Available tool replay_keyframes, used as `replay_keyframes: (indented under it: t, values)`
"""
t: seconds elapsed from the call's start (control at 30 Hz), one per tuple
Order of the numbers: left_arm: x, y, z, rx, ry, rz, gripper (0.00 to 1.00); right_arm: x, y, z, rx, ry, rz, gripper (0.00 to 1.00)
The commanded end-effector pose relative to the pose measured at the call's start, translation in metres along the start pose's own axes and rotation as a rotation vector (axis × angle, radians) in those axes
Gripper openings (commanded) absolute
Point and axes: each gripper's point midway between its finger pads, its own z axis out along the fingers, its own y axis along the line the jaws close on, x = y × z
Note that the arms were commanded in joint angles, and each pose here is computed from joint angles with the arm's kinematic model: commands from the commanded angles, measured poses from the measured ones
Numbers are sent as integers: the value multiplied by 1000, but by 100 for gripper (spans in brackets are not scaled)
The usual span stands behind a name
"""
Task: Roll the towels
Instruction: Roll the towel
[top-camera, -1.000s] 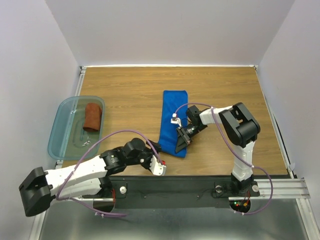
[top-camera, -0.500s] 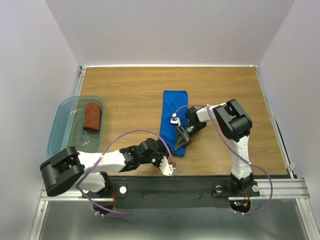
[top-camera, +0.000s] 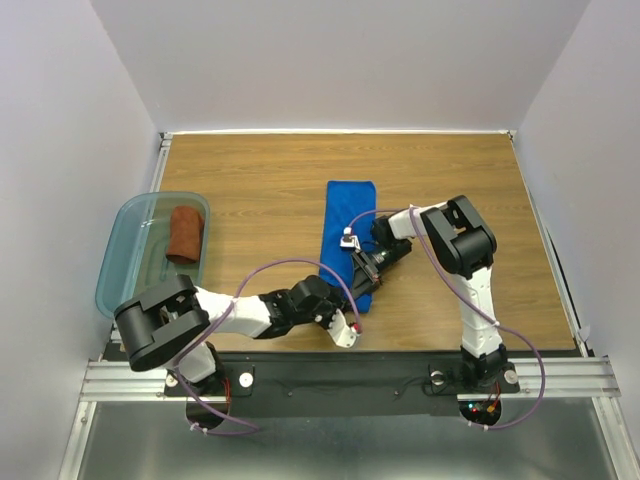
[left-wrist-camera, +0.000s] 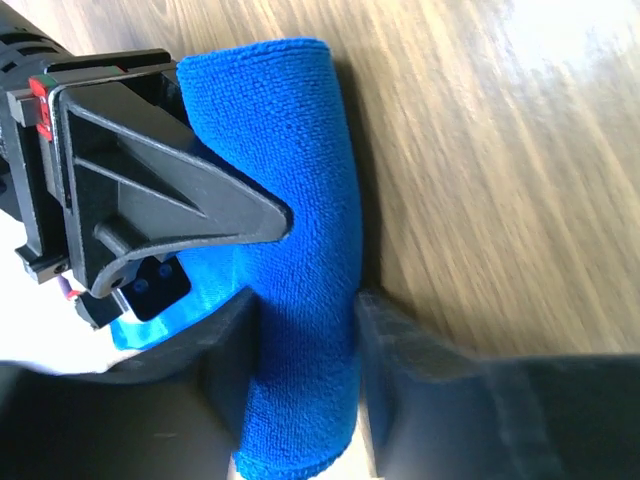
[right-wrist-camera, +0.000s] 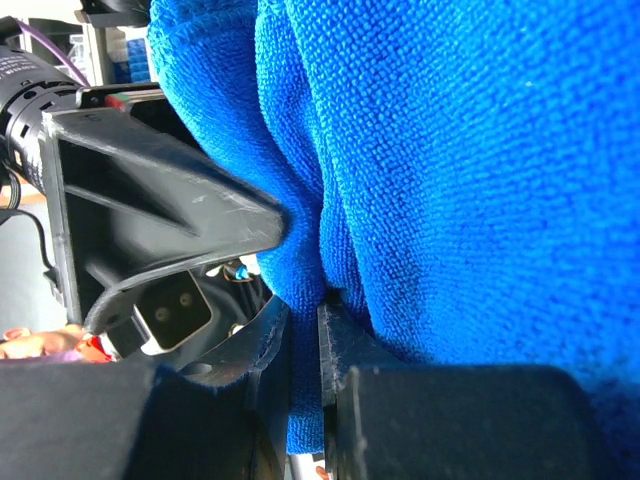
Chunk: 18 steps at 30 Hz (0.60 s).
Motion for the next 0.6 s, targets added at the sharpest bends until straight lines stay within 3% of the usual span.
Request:
replay_keyframes:
  t: [0.0, 0.03, 0.1, 0.13, 0.23, 0.27, 0.37, 0.57]
  values:
    - [-4, 11, 6, -25, 4, -19, 41, 2, -14, -3, 51, 30, -56, 4]
    - [-5, 12, 6, -15, 8, -28, 32, 2, -14, -4, 60, 31, -65, 5]
    - [-10, 9, 5, 36, -2, -59, 24, -1, -12, -6, 79, 30, -78, 8]
    - [-12, 2, 2, 99, 6, -102, 17, -4, -11, -10, 101, 26, -92, 12]
    - [-25, -15, -2, 223, -35, -175, 10, -17, -8, -24, 136, -12, -113, 22]
    - [-26, -26, -6, 287, -25, -216, 6, -23, -5, -30, 156, -27, -122, 31]
    - [-30, -51, -11, 423, -23, -281, 1, -43, 1, -57, 222, -92, -150, 44]
    - [-36, -73, -14, 562, -18, -383, 0, -78, 20, -116, 333, -242, -203, 67]
